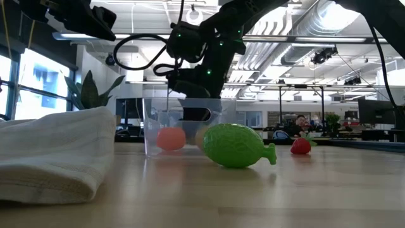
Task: Pick and placing Produce into tupperware
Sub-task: Put the green starfruit into the transparent bin
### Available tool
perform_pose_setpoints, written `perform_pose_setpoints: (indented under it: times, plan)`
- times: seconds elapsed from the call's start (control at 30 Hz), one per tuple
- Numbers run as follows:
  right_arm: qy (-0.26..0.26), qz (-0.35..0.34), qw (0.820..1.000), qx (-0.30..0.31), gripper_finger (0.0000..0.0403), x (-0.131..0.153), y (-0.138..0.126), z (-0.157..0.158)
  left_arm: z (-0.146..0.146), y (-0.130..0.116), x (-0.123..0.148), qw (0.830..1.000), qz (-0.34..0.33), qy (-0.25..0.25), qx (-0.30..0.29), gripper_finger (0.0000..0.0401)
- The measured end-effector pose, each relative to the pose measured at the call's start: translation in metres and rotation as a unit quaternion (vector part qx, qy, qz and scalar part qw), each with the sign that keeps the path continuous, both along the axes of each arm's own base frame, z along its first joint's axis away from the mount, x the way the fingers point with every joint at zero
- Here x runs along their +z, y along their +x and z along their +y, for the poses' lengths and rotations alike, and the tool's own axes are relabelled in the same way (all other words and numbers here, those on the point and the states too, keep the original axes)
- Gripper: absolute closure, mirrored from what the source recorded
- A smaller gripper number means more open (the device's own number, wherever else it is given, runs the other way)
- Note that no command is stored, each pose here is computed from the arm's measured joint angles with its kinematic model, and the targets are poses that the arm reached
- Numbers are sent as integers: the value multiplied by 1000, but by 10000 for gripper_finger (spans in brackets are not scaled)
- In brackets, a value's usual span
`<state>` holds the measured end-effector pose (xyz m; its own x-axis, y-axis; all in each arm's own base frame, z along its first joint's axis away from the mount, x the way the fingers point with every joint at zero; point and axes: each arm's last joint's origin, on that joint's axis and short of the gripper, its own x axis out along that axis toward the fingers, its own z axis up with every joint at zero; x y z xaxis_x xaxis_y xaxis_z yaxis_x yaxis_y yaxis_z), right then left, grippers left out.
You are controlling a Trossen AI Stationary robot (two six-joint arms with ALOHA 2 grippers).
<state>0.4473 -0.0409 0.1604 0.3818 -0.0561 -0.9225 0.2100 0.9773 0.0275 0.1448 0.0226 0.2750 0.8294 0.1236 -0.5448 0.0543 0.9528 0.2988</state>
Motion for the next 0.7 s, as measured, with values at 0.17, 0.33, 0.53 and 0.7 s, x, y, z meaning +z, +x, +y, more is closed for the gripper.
perform_pose_setpoints:
  times: [0.17, 0.33, 0.53, 0.7]
  plan:
    - [5, 0, 1000, 1, 155, 0, 0, 0, 0, 0, 0, 1000, 0, 0, 0, 398]
    - [7, -2, 1000, -1, 155, 0, 0, 0, 0, 0, 0, 1000, 0, 0, 0, 398]
    - [8, -6, 1000, -5, 140, 0, 1, 0, 0, 0, 0, 1000, 0, 0, 0, 398]
    - [10, -6, 1000, -11, 120, 0, 1, 0, 0, 0, 0, 1000, 0, 0, 0, 398]
